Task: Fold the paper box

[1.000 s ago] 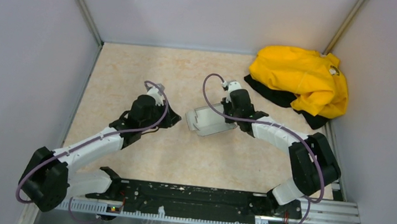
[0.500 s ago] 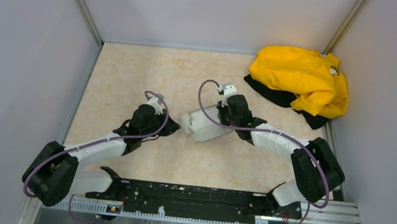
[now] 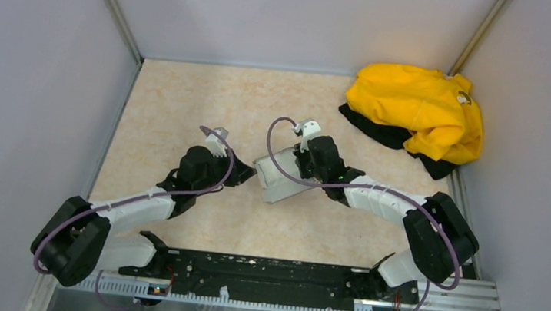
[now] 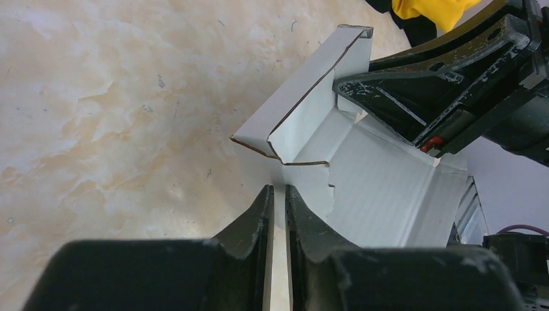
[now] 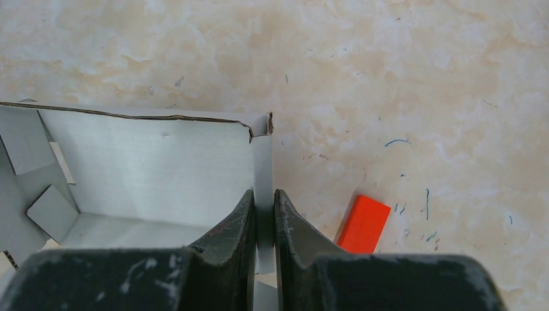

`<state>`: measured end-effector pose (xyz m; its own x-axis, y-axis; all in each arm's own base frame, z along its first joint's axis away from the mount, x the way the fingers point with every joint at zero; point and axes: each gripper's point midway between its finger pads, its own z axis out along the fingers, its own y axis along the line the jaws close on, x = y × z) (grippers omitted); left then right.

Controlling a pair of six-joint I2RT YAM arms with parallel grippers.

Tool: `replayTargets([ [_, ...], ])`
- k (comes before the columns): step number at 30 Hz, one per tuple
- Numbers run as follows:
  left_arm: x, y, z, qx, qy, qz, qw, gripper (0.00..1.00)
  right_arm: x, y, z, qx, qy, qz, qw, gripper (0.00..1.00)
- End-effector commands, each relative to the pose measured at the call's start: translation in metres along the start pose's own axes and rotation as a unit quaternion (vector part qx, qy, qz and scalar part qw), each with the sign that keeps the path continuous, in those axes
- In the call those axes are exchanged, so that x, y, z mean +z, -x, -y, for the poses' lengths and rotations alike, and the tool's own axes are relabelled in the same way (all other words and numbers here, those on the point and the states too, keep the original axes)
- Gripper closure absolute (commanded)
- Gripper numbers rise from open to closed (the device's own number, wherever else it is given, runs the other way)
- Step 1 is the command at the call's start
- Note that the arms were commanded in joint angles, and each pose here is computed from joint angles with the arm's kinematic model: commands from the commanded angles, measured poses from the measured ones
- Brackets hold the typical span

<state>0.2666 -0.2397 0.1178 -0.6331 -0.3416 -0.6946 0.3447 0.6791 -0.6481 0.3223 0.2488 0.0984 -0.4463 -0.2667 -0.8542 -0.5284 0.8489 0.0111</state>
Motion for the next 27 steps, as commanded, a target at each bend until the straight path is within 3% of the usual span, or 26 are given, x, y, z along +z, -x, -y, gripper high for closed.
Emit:
replayTargets([
  [1, 0.000, 0.001, 0.007, -0.003, -0.024, 0.006, 1.000, 0.84, -0.003, 0.026, -0.009, -0.004, 0.004, 0.046, 0.999, 0.91],
  [12, 0.005, -0.004, -0.001, -0.002, -0.002, -0.014, 1.000, 0.83, 0.001, 0.021, -0.009, -0.006, -0.012, 0.035, 0.999, 0.91],
  [27, 0.008, -0.003, 0.005, 0.002, -0.009, -0.016, 1.000, 0.70, 0.012, 0.015, -0.010, -0.007, -0.016, 0.019, 1.000, 0.91],
])
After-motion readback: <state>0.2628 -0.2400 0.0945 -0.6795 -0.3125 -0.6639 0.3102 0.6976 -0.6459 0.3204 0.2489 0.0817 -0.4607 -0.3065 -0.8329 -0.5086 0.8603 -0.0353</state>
